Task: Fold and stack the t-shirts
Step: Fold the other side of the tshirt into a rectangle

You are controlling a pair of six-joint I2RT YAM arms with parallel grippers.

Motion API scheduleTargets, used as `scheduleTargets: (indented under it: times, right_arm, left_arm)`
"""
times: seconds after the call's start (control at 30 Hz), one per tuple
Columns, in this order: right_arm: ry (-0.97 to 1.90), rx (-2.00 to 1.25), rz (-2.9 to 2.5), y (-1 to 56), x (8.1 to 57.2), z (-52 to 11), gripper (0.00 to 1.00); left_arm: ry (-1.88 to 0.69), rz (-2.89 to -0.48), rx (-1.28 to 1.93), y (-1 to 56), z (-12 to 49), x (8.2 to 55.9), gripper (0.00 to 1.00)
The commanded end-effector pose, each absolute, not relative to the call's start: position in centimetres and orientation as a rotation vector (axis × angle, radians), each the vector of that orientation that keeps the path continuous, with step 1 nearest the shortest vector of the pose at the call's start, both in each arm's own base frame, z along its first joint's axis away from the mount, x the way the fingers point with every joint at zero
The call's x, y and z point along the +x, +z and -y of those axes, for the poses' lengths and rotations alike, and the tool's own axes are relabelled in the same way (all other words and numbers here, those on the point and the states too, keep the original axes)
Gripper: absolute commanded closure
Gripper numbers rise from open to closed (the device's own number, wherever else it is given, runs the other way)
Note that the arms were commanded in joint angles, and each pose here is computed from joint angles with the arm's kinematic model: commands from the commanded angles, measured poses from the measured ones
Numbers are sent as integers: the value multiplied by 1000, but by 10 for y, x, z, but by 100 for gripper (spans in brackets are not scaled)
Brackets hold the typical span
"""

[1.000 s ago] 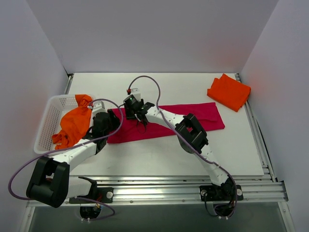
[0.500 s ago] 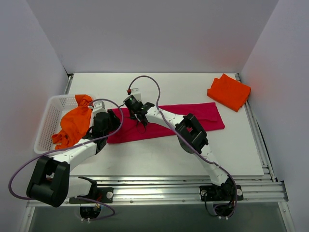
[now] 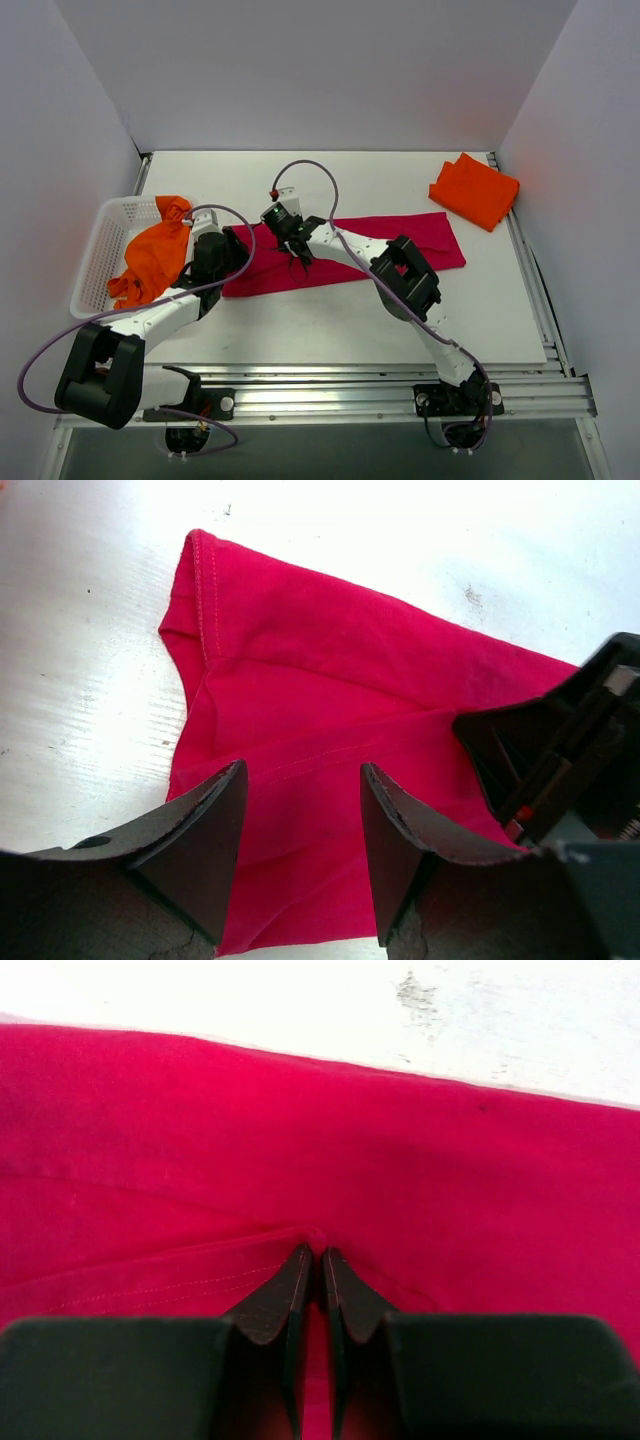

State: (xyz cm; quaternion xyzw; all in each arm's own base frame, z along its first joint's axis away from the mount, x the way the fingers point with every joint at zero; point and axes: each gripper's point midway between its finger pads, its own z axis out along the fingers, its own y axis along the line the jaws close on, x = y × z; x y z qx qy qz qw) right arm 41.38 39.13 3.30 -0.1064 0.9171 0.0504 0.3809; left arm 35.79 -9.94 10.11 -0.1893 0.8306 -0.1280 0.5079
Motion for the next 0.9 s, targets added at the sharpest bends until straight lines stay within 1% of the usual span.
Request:
scheduleTargets:
  times: [0.0, 0.3, 0.43, 0.67, 0.87]
  right_arm:
    - [95, -227, -2273, 80, 414, -374, 96]
    - [70, -234, -2253, 93, 399, -367, 94]
    - [54, -239, -2249, 93, 390, -364, 92]
    - [9, -283, -2261, 74, 364, -363, 86]
    - [-59, -303, -2273, 58, 349, -358, 86]
  left_arm:
    - [-351, -1941, -460, 117, 102, 364, 43]
    - [-357, -1937, -459, 119, 102, 362, 44]
    - [-355, -1937, -460, 118, 102, 362, 44]
    - [-341, -1928, -459, 123, 101, 369, 44]
    - [-354, -1950, -431, 121, 112, 391, 44]
